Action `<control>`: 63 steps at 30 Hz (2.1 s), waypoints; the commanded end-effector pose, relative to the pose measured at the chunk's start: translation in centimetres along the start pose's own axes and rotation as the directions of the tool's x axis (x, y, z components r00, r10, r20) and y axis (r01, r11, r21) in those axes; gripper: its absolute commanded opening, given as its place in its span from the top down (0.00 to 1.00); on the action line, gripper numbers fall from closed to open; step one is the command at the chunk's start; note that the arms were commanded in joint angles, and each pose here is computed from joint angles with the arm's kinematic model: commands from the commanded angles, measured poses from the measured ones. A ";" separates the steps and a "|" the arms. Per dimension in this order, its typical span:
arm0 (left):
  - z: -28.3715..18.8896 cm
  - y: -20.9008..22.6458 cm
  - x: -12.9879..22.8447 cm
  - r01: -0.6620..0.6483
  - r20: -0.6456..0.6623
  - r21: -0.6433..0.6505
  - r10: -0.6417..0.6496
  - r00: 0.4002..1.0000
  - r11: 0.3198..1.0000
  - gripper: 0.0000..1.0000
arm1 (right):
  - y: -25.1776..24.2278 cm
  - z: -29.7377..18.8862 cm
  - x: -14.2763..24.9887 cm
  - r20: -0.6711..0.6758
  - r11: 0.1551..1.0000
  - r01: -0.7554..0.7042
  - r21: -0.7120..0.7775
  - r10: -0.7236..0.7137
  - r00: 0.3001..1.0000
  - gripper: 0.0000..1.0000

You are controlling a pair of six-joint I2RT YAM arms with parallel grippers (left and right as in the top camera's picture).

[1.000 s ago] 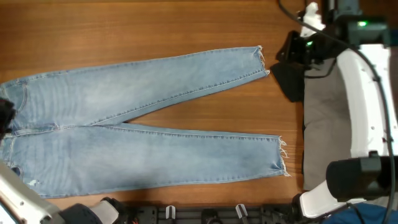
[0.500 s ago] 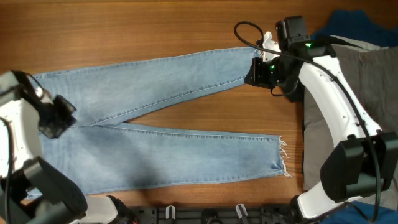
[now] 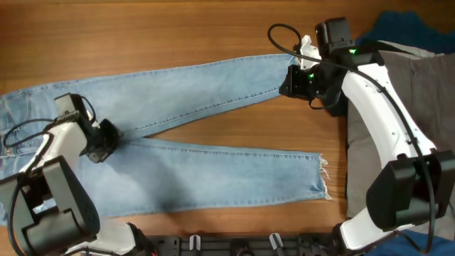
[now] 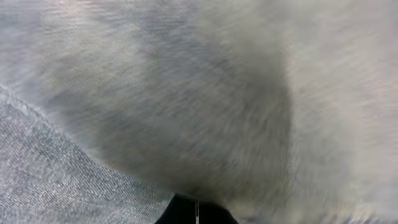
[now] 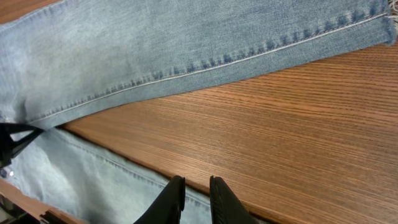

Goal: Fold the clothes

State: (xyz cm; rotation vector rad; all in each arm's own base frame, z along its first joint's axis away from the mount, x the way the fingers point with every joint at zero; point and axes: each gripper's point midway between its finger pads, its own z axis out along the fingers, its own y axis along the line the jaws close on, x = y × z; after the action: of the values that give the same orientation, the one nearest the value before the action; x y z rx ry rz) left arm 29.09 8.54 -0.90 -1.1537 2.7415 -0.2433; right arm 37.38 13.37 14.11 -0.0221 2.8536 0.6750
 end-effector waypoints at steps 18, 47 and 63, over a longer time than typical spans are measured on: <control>-0.8 -9.1 -0.6 -0.284 -0.059 0.094 0.290 0.955 0.954 0.84 | -2.2 -3.7 -1.2 0.079 0.989 0.036 0.143 -0.048 0.996 0.81; -18.5 -2.5 -0.2 -0.143 0.163 -0.046 0.149 0.975 0.989 0.37 | 1.5 -14.2 -0.5 0.288 0.987 0.081 0.141 -0.119 0.950 0.64; -18.9 -0.7 -1.1 -0.038 0.162 -0.003 0.038 0.986 0.999 0.08 | 1.4 -14.2 -0.5 0.285 0.986 0.077 0.146 -0.116 0.951 0.56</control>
State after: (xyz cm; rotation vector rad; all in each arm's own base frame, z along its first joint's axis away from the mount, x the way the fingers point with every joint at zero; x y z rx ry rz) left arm 26.16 10.42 17.10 -1.0695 2.6492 -0.1260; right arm 34.78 8.63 27.15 -0.0301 2.5869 0.4594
